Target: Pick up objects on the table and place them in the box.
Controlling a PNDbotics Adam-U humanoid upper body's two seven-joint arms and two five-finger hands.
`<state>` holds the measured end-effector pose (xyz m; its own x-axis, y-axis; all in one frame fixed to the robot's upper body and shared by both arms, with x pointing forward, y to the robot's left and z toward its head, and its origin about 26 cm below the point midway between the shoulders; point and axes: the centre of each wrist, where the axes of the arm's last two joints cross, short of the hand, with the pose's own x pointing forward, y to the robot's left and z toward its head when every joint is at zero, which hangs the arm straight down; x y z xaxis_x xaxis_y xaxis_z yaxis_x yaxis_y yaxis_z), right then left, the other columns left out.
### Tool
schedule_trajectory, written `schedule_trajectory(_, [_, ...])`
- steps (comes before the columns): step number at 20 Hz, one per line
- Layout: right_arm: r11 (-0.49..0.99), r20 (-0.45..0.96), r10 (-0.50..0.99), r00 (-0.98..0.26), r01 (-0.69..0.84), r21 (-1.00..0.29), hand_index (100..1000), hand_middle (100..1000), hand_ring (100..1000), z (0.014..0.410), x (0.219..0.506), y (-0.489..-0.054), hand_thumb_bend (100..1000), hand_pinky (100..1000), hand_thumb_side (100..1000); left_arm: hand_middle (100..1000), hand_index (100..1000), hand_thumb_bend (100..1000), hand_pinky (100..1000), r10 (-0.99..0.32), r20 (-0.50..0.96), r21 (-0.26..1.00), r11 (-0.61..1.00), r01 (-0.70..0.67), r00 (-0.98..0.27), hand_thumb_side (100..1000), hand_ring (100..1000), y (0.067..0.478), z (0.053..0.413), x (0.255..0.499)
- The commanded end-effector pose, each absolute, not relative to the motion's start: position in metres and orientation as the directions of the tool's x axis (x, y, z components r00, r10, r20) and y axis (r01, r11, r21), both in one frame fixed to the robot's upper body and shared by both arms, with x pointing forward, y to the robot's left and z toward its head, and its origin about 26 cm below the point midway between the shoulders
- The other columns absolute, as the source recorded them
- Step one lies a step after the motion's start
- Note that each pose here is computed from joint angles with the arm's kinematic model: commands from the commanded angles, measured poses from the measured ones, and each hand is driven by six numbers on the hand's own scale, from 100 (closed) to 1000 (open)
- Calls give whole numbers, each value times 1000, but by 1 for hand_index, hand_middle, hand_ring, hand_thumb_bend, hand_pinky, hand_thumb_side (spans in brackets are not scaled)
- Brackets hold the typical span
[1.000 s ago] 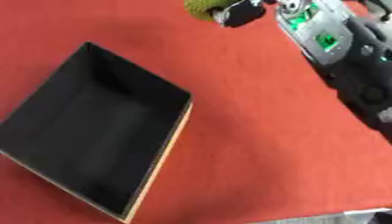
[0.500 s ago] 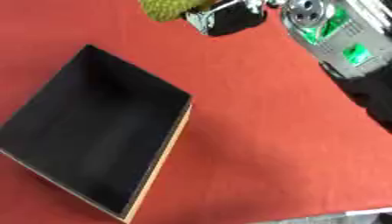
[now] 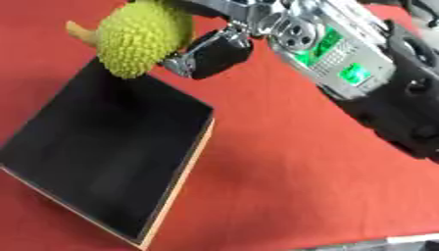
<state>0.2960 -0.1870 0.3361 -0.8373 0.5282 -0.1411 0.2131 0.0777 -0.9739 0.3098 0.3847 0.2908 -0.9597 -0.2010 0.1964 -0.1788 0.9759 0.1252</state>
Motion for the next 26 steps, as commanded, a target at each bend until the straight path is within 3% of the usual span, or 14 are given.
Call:
schedule_trajectory(1, [59, -164, 486, -859, 220, -974, 602, 584, 732, 340, 290, -174, 100, 612, 122, 600, 692, 100, 602, -218, 169, 150, 970, -193, -961, 132, 632, 387, 302, 304])
schedule_trajectory(4, [46, -165, 470, -867, 210, -977, 603, 587, 734, 338, 289, -165, 100, 610, 126, 600, 692, 100, 602, -219, 171, 151, 969, -194, -961, 134, 632, 387, 301, 304])
schedule_trajectory(11, [7, -147, 480, -865, 171, -985, 639, 747, 819, 324, 287, -146, 100, 659, 136, 600, 692, 100, 602, -222, 173, 148, 969, -198, -959, 133, 632, 388, 301, 303])
schedule_trajectory(16, [-78, -157, 512, -844, 137, -988, 742, 849, 890, 314, 287, -141, 100, 701, 142, 601, 692, 100, 602, -223, 174, 146, 969, -198, -959, 140, 632, 388, 301, 303])
schedule_trajectory(20, [-94, -145, 553, -820, 111, -989, 802, 857, 893, 310, 286, -136, 100, 703, 139, 601, 692, 100, 602, -223, 177, 143, 969, -200, -958, 142, 632, 388, 300, 302])
schedule_trajectory(26, [-178, -2, 567, -824, -120, -977, 832, 891, 936, 301, 283, -123, 100, 702, 149, 601, 691, 100, 602, -221, 181, 143, 970, -197, -958, 156, 632, 387, 299, 302])
